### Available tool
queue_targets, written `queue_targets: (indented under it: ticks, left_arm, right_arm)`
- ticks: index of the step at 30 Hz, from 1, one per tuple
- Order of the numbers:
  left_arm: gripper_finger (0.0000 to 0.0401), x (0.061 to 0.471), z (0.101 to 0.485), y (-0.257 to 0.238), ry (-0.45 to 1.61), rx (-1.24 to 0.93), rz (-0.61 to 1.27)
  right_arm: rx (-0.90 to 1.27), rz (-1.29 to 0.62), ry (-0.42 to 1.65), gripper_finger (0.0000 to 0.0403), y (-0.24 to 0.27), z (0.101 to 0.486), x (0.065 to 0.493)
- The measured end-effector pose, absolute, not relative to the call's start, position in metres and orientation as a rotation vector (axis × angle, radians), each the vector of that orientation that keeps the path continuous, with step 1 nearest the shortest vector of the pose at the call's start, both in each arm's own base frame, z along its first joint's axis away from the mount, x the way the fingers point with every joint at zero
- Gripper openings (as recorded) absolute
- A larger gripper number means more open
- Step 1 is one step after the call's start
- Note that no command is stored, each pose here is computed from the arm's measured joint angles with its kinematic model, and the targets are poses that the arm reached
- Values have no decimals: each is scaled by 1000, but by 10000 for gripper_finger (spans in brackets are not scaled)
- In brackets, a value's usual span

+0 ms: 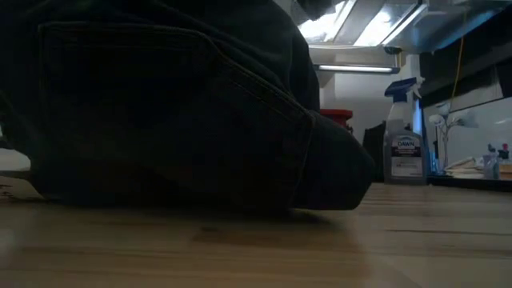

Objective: Fold laundry
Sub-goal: Fold the black jean

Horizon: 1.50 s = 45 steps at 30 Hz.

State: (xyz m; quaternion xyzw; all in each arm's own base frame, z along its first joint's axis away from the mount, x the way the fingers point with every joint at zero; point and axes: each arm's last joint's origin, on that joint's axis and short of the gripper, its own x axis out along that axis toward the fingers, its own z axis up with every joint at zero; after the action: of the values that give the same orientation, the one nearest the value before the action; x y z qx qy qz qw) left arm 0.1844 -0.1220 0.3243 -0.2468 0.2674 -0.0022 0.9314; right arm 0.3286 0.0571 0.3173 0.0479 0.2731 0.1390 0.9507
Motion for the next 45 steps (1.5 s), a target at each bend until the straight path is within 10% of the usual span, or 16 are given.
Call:
queue_targets:
  ticks: [33, 40, 45]
  left_arm:
    - [0, 152, 324, -146, 563, -542, -34]
    - [0, 152, 325, -145, 534, -535, 0]
    - [0, 153, 326, -143, 481, -517, 60]
  right_arm:
    - [-27, 324, 771, 182, 116, 245, 439]
    - [189, 231, 828, 27, 98, 235, 447]
    - [295, 300, 736, 4, 88, 264, 443]
